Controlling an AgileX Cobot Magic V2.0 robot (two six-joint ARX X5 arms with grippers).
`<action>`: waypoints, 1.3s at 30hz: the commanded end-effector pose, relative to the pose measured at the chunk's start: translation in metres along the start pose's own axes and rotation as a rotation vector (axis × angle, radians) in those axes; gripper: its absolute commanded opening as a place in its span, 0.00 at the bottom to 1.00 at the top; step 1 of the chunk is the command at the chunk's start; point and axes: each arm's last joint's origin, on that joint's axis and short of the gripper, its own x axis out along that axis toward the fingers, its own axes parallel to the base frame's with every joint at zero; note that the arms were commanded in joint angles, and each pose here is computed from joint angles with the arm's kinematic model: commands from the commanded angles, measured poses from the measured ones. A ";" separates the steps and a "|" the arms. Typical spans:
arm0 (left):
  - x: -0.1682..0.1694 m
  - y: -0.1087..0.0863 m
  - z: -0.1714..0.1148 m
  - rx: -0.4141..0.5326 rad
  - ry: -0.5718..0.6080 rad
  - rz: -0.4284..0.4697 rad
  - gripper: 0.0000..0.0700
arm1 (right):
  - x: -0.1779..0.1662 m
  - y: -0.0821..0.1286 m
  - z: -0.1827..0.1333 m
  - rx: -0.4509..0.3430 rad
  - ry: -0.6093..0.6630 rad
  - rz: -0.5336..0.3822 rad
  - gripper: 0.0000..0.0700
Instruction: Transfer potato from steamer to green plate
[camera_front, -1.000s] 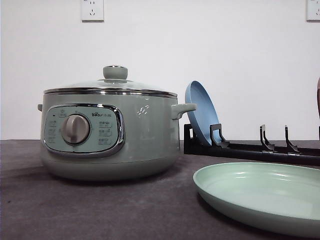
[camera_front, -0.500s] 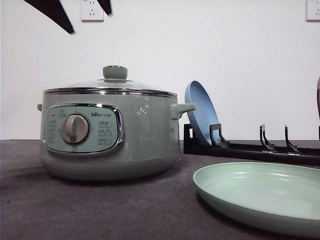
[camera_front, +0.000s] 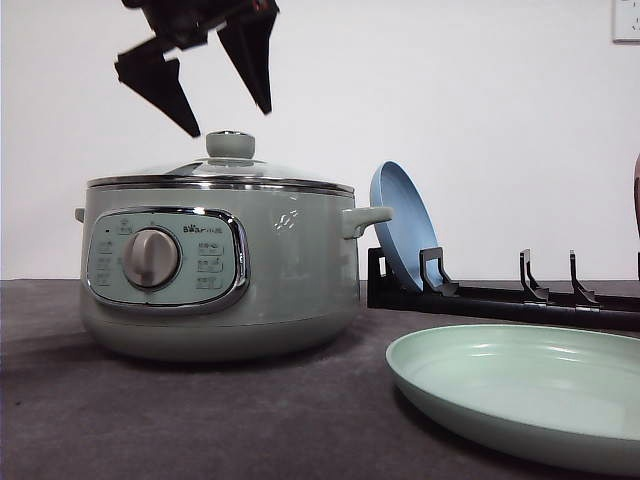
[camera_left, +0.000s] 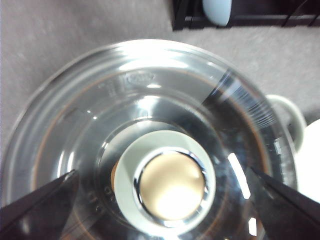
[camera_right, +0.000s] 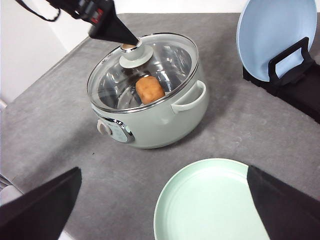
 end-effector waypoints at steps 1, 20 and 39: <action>0.007 -0.001 0.006 0.004 -0.002 -0.001 1.00 | 0.000 0.001 0.002 0.001 -0.010 0.001 0.99; 0.018 -0.012 0.005 0.025 0.035 -0.017 0.89 | 0.000 -0.001 0.003 -0.010 -0.021 -0.043 0.99; 0.020 -0.013 0.002 0.026 0.069 0.004 0.12 | 0.000 -0.001 0.003 -0.009 -0.021 -0.043 0.99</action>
